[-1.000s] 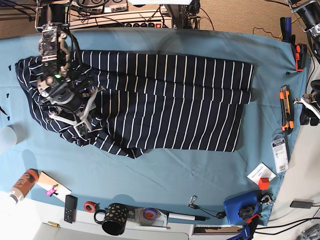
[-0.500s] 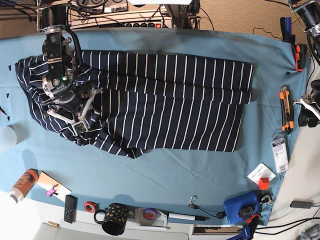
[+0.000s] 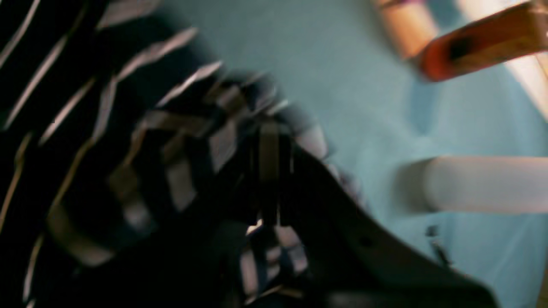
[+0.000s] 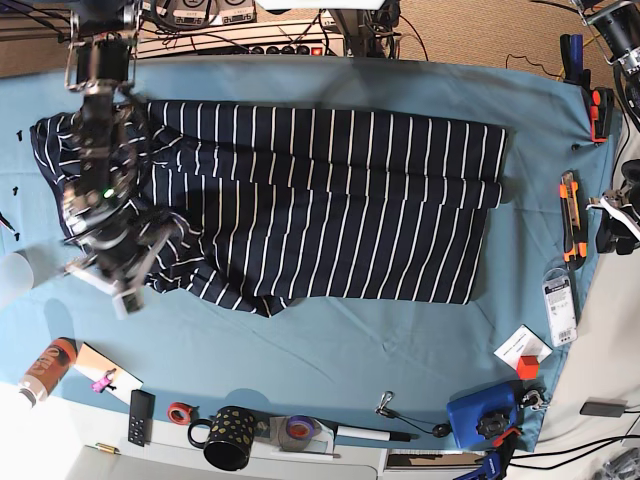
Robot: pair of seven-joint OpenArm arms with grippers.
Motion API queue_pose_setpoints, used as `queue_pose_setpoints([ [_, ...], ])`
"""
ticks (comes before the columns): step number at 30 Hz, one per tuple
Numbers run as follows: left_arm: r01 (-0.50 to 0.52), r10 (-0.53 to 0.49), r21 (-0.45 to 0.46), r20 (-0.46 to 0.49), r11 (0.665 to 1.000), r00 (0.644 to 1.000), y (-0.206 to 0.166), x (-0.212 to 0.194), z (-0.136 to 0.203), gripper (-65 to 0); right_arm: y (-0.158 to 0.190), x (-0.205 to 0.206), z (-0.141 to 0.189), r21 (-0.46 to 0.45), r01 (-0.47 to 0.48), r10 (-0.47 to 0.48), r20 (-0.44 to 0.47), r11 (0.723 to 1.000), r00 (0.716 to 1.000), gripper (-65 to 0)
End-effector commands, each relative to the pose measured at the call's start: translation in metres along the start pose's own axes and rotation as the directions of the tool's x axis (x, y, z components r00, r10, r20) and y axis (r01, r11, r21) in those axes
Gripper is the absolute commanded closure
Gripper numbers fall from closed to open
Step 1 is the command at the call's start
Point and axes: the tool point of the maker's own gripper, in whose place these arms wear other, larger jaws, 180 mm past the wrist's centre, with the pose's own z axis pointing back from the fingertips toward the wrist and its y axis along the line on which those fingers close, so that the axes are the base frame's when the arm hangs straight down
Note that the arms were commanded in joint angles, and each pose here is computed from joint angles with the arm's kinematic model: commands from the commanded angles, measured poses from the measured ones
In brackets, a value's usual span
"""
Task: Layout the t-shirt on the table in an organized manner, then fold the t-shirt properly
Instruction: 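Grasp the bunched sleeve fabric with the right gripper and fold it inward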
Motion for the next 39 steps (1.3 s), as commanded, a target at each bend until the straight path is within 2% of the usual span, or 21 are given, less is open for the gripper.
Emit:
queue_pose_setpoints([
  [1,0.022,-0.022,0.01,0.049,1.0,0.999,0.004,0.017,0.005,-23.0,-0.028,0.022,0.006,-0.068,0.022,-0.017,0.074,0.997,0.997,0.0],
  [3,0.021,-0.021,0.009,0.05,1.0,0.999,0.004,0.017,0.005,-23.0,-0.049,0.03,0.01,-0.097,0.079,-0.069,0.104,0.992,0.992,0.0],
  [6,0.014,-0.014,0.005,0.051,1.0,0.999,0.002,0.016,0.004,-23.0,-0.059,0.029,0.013,-0.076,0.16,-0.15,0.12,0.984,0.981,0.0],
  [9,0.0,0.0,-0.005,0.052,1.0,0.999,-0.002,0.013,0.002,-23.0,-0.043,0.02,0.012,0.016,0.125,-0.126,0.054,0.992,0.991,0.0],
  [11,-0.012,0.013,-0.014,0.054,1.0,0.998,-0.006,0.011,0.0,-23.0,-0.025,0.014,0.013,0.11,0.105,-0.107,0.014,0.988,0.994,0.0],
  [13,-0.023,0.024,-0.02,0.058,1.0,0.998,-0.009,0.01,-0.001,-23.0,-0.013,0.009,0.014,0.17,0.103,-0.102,-0.016,0.98,0.995,-12.2],
  [15,-0.03,0.032,-0.026,0.061,0.999,0.998,-0.012,0.009,-0.003,-23.0,-0.005,0.005,0.016,0.21,0.107,-0.104,-0.025,0.972,0.994,-20.2],
  [17,-0.035,0.037,-0.029,0.061,0.999,0.997,-0.013,0.008,-0.003,-23.0,0.01,-0.002,0.02,0.288,0.14,-0.127,-0.063,0.948,0.99,-21.1],
  [19,-0.034,0.036,-0.028,0.061,0.999,0.997,-0.013,0.008,-0.003,-23.0,0.031,0.001,0.029,0.41,0.181,-0.16,-0.086,0.894,0.983,-21.1],
  [21,-0.035,0.037,-0.029,0.074,0.999,0.997,-0.013,0.01,-0.003,-23.0,0.05,0.008,0.038,0.509,0.174,-0.172,-0.052,0.843,0.984,-21.1],
  [23,-0.034,0.037,-0.029,0.077,0.999,0.996,-0.013,0.011,-0.003,-23.0,0.06,0.006,0.045,0.54,0.152,-0.157,-0.037,0.828,0.987,-21.1],
  [26,-0.035,0.037,-0.028,0.077,0.999,0.996,-0.013,0.011,-0.003,-23.0,0.069,-0.005,0.054,0.536,0.126,-0.122,-0.043,0.835,0.992,-21.1],
  [33,-0.035,0.038,-0.029,0.091,0.999,0.995,-0.013,0.013,-0.003,-23.0,0.075,-0.026,0.052,0.435,0.09,-0.079,-0.043,0.896,0.996,-21.1],
  [36,-0.035,0.038,-0.029,0.091,0.999,0.995,-0.013,0.013,-0.003,-23.0,0.08,-0.033,0.046,0.37,0.034,-0.028,-0.024,0.928,0.999,-21.1],
  [39,-0.035,0.038,-0.029,0.091,0.999,0.995,-0.013,0.013,-0.003,-23.0,0.089,-0.037,0.042,0.326,-0.038,0.047,-0.02,0.945,0.999,-21.1],
])
